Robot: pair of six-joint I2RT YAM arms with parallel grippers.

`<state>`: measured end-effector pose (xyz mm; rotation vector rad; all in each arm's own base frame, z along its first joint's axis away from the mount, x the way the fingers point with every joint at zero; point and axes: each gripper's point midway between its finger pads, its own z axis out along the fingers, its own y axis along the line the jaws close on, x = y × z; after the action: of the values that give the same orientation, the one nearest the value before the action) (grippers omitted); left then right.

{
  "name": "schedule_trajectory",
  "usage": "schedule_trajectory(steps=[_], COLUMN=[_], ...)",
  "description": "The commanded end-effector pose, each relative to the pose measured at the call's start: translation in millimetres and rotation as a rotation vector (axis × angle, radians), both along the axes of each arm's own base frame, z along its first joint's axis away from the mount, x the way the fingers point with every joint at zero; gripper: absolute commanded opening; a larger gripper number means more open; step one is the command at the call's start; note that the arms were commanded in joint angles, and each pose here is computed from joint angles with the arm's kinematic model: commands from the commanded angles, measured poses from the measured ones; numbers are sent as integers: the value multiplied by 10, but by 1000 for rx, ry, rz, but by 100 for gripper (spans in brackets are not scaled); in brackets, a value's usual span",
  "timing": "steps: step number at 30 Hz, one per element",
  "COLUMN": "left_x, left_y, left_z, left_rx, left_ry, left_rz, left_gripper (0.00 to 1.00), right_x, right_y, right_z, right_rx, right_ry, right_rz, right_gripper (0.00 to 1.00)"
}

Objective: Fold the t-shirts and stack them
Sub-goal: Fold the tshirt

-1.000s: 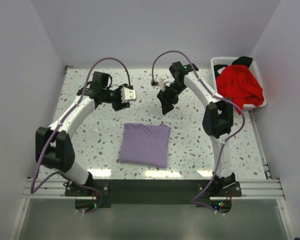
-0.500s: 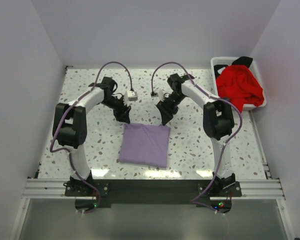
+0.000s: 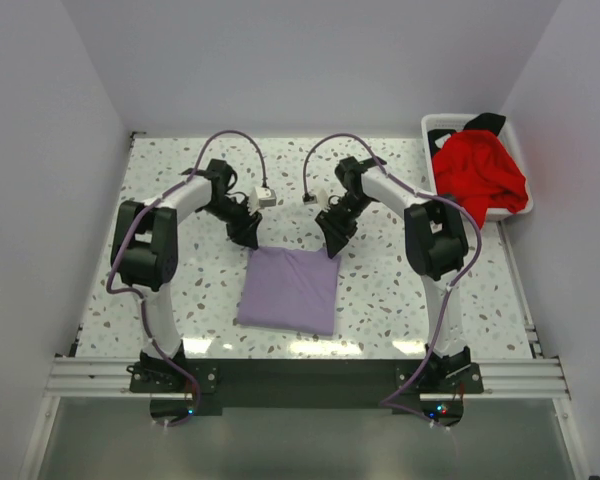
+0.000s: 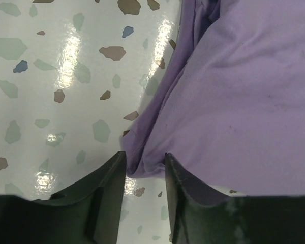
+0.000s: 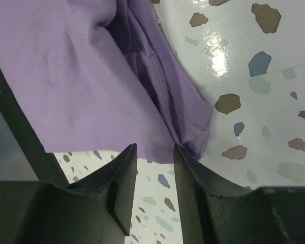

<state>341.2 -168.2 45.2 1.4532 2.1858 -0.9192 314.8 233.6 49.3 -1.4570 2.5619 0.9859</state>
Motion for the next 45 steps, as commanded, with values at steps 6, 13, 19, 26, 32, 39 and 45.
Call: schedule_trajectory(steps=[6,13,19,26,32,39,45], left_x=[-7,-26,-18,2,41,22,-5], left_y=[-17,-27,-32,25,101,140,153], left_z=[92,111,228,469,523,456,377], left_rx=[-26,-38,-46,-51,-22,-2,6], left_ry=[5,9,-19,-81,-145,-142,-124], left_rz=[-17,-23,-30,-28,-13,-27,-29], left_gripper=[26,11,0,0,0,0,0], right_x=[-26,-26,-16,-13,-45,6,31], right_y=[2,5,0,-49,-105,-54,49], right_z=[20,16,109,350,412,354,236], right_rx=[22,23,26,20,-3,10,13], right_ry=[-17,-19,-38,-91,-108,-100,-86], right_rz=[53,64,70,65,70,44,42], right_gripper=[38,27,0,0,0,33,41])
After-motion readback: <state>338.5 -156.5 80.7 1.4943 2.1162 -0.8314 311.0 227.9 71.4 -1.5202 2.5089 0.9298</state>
